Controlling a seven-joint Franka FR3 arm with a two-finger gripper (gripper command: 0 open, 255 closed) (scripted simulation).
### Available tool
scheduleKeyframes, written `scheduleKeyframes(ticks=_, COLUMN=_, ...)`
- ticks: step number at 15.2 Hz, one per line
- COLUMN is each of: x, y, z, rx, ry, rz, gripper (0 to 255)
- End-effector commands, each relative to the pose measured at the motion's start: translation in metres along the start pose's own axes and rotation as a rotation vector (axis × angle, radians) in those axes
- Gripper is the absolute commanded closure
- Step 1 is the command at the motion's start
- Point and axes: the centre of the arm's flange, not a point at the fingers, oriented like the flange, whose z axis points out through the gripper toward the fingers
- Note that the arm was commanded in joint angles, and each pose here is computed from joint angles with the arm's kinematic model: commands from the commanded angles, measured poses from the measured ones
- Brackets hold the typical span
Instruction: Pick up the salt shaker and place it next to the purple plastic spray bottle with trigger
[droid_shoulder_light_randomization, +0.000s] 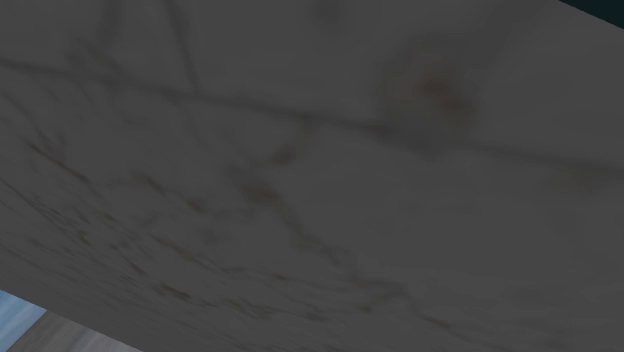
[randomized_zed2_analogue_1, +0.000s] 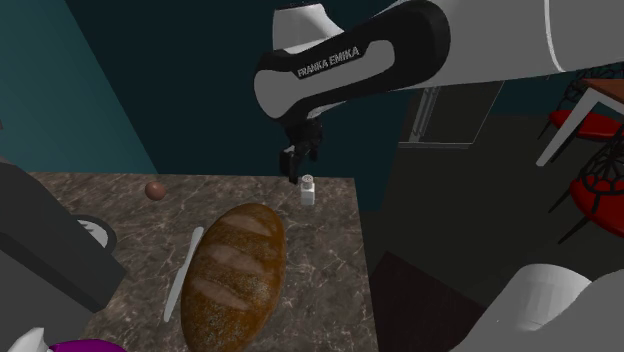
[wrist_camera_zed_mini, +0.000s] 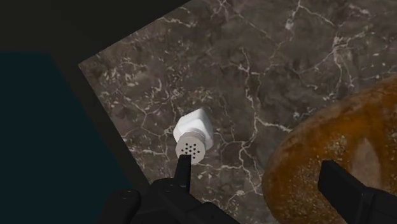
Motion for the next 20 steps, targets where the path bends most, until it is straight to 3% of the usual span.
scheduleKeyframes(ticks=1, x=0.013, y=0.02, z=0.015, rx=0.006, ry=-0.007, rz=0.008, gripper=0)
scheduleKeyframes(ticks=5, x=0.032, y=0.051, z=0.042, rx=0.017, ry=-0.018, rz=0.021, gripper=0)
scheduleKeyframes(ticks=12, x=0.032, y=0.051, z=0.082, rx=0.017, ry=-0.018, rz=0.021, gripper=0)
scheduleKeyframes(ticks=20, x=0.032, y=0.051, z=0.082, rx=0.017, ry=-0.018, rz=0.021, gripper=0)
